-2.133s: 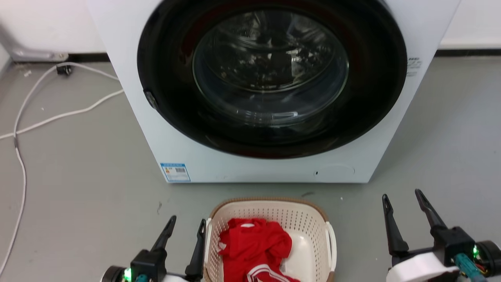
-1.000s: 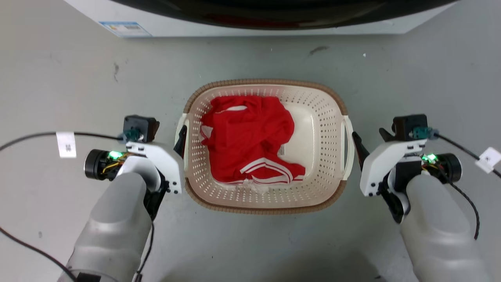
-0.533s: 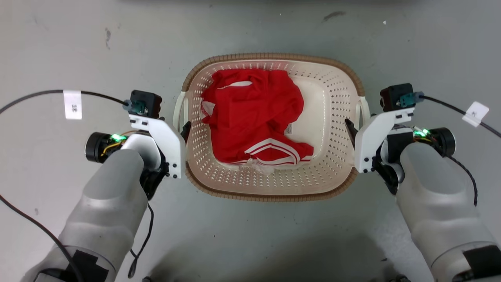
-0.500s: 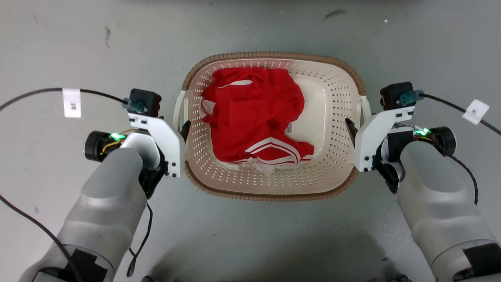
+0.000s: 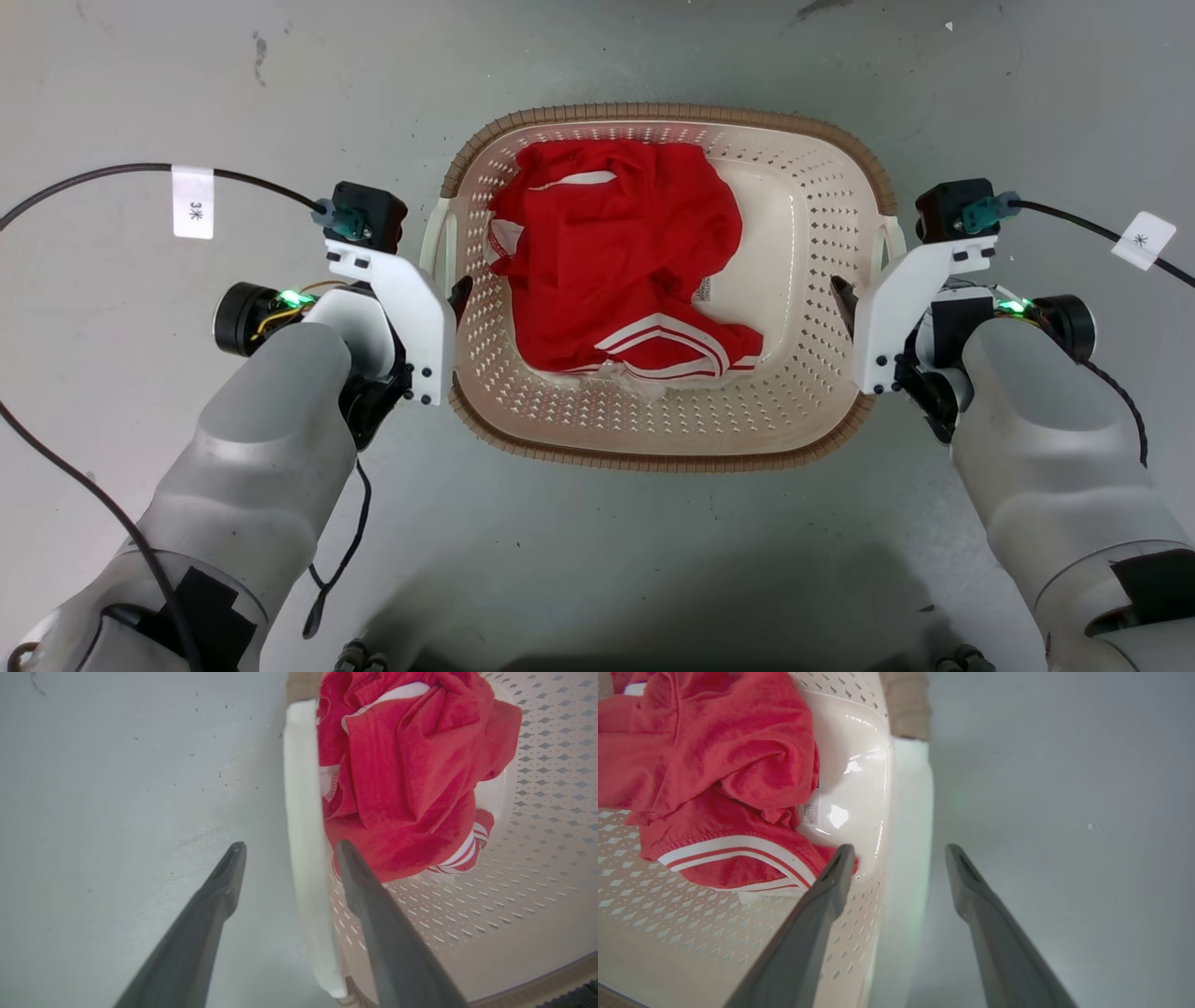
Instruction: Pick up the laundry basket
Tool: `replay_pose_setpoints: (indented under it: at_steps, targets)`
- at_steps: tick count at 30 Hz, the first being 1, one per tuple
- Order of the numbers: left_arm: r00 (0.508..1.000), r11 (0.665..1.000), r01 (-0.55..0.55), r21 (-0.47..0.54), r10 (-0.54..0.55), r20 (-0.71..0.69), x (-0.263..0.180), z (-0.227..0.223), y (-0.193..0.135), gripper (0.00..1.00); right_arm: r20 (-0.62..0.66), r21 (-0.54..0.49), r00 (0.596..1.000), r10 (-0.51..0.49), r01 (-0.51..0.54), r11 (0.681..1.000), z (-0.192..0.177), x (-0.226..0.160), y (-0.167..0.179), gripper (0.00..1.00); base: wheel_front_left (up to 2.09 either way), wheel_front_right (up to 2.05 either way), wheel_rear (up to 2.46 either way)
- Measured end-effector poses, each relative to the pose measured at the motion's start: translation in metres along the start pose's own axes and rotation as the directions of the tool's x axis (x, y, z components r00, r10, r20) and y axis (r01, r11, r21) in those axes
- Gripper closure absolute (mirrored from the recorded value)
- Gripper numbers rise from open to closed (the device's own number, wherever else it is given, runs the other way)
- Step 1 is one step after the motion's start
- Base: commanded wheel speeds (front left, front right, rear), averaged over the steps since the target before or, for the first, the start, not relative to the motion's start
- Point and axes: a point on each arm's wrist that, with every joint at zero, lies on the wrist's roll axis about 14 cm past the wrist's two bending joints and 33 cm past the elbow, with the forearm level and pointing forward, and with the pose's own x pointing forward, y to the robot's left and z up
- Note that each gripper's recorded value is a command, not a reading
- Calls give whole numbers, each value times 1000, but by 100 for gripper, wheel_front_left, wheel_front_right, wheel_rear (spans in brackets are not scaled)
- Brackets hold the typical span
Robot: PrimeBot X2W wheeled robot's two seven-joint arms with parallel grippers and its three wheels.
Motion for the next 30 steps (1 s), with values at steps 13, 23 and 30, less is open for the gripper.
replay_pose_setpoints:
  at_steps: [13,23,30]
  targets:
    - [998,997,41,-67,-44,-43,2,-11,-11,100,-44,21,999,18,-18,1000,-11,6,7,100,0,0,0]
    - [998,996,48,-72,-51,-41,-12,-7,-15,100,-8,-20,1000,1,-1,1000,4,-10,4,100,0,0,0]
    - [996,997,49,-62,-54,-76,-43,-14,-22,100,-49,-35,999,-9,7,999,-1,-45,8,100,0,0,0]
